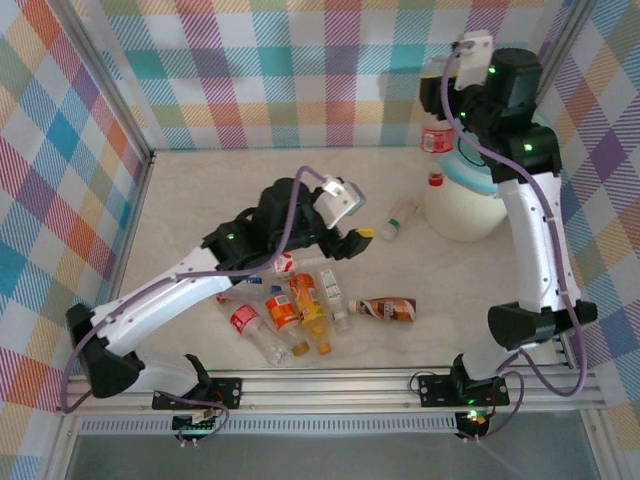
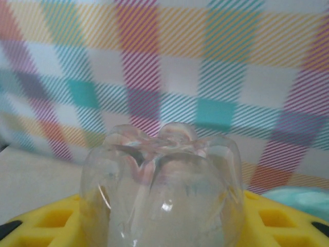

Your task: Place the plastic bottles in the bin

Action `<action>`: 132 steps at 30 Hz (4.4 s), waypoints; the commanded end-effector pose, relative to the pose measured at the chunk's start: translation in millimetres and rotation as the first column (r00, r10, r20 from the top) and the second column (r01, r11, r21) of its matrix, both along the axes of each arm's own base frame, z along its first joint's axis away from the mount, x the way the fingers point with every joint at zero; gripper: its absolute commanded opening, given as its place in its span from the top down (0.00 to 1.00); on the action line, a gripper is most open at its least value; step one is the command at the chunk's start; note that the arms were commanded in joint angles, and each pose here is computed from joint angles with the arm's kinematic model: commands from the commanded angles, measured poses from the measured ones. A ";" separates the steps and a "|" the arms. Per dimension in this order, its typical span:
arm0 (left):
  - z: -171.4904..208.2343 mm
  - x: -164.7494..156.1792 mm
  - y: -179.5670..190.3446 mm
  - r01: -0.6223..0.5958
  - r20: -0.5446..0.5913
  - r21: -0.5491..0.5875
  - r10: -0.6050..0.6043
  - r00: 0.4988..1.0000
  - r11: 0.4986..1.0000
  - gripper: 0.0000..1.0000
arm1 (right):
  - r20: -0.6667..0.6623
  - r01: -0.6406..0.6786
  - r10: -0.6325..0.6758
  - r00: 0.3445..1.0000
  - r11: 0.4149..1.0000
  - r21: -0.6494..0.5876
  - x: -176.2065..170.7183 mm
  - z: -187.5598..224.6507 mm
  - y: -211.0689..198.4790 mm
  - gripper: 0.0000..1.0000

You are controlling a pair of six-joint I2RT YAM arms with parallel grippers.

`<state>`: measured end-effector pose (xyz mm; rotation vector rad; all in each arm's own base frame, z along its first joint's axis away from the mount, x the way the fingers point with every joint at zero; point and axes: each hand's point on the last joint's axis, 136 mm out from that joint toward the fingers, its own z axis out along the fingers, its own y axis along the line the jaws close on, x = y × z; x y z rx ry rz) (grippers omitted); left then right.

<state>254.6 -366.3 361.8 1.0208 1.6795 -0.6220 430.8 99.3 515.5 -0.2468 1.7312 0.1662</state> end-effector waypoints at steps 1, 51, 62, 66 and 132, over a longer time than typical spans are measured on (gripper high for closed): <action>16.4 8.0 -20.5 -0.080 -0.090 -0.091 0.072 0.993 0.993 0.19 | 0.159 0.093 -0.093 0.983 0.996 0.011 12.1 27.6 -27.8 0.49; 9.2 124.6 -98.2 -0.104 -0.141 -0.188 0.078 0.987 0.977 0.16 | 0.288 0.331 -0.300 0.909 0.941 -0.065 39.2 -52.5 -82.1 0.25; 12.5 133.3 -69.1 -0.170 -0.191 -0.187 0.134 0.972 0.968 0.15 | 0.190 0.174 -0.170 0.967 0.985 -0.006 16.8 -44.8 -56.5 0.28; 14.8 133.6 -42.6 -0.217 -0.202 -0.183 0.179 0.963 0.959 0.15 | 0.113 0.072 -0.076 0.991 0.997 0.038 -3.6 -48.0 -33.9 0.30; -125.5 -24.5 250.0 -0.755 -0.443 0.190 0.741 0.504 0.627 0.08 | -0.901 -0.337 0.053 0.431 0.935 -0.106 -168.1 -473.6 205.8 0.24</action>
